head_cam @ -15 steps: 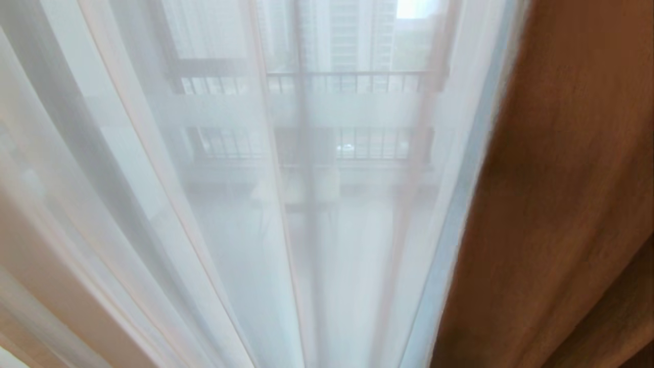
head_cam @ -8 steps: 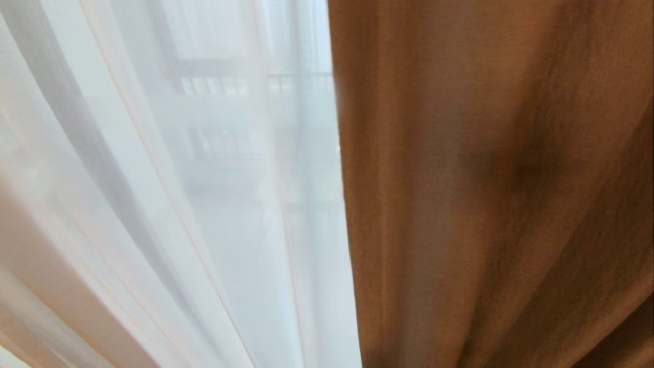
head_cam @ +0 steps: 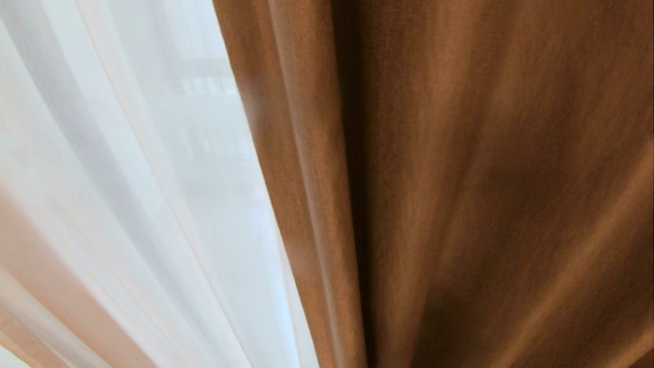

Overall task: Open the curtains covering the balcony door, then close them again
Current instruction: Close the outer curtains on both sides

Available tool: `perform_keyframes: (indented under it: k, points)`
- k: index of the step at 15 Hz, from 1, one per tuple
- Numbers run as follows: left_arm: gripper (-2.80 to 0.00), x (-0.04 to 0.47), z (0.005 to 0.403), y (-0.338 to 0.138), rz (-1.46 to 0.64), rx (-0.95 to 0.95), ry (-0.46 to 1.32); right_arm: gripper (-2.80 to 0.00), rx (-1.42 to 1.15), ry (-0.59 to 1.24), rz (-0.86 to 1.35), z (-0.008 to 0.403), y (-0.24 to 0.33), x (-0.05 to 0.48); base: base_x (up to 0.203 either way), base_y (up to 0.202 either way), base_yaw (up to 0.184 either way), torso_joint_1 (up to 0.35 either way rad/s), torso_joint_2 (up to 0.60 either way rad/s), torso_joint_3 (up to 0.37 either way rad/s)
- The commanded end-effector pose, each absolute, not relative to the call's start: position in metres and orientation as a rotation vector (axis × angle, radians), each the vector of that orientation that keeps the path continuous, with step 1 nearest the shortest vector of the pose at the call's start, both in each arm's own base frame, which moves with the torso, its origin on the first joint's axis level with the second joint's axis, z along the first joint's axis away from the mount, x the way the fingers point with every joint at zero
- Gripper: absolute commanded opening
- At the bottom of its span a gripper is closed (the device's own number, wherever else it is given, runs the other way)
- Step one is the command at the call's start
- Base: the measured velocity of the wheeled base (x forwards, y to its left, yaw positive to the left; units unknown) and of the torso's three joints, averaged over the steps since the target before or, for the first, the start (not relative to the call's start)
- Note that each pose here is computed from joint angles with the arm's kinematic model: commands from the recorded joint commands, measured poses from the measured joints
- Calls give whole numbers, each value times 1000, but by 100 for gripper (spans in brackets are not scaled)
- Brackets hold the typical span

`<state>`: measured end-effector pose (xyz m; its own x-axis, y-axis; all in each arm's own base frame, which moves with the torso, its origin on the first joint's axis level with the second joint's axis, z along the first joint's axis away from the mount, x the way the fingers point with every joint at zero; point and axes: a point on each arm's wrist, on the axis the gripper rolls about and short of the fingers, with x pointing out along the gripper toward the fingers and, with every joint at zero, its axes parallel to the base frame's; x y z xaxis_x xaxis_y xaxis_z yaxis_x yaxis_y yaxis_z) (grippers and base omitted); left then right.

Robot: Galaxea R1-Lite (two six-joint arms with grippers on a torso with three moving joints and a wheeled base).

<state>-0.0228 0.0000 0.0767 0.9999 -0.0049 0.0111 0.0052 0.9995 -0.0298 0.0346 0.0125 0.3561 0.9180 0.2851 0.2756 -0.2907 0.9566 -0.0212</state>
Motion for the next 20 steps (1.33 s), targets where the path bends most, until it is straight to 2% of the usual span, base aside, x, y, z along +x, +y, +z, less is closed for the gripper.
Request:
perform_keyframes:
  k: [1,12,17,20]
  points:
    - [-280,-23,77,0,-5,-31,-12,-280,19,-277,296,354,13,35,0,0,0,0,0,0]
    - [-280,-23,77,0,-5,-31,-12,-280,-4,-301,233,280,-10,-19,0,0,0,0,0,0]
    - [-280,-23,77,0,-5,-31,-12,-280,-37,-238,85,250,-7,-18,0,0,0,0,0,0]
    - [-280,-23,77,0,-5,-31,-12,-280,-58,-157,-75,234,-3,-8,0,0,0,0,0,0]
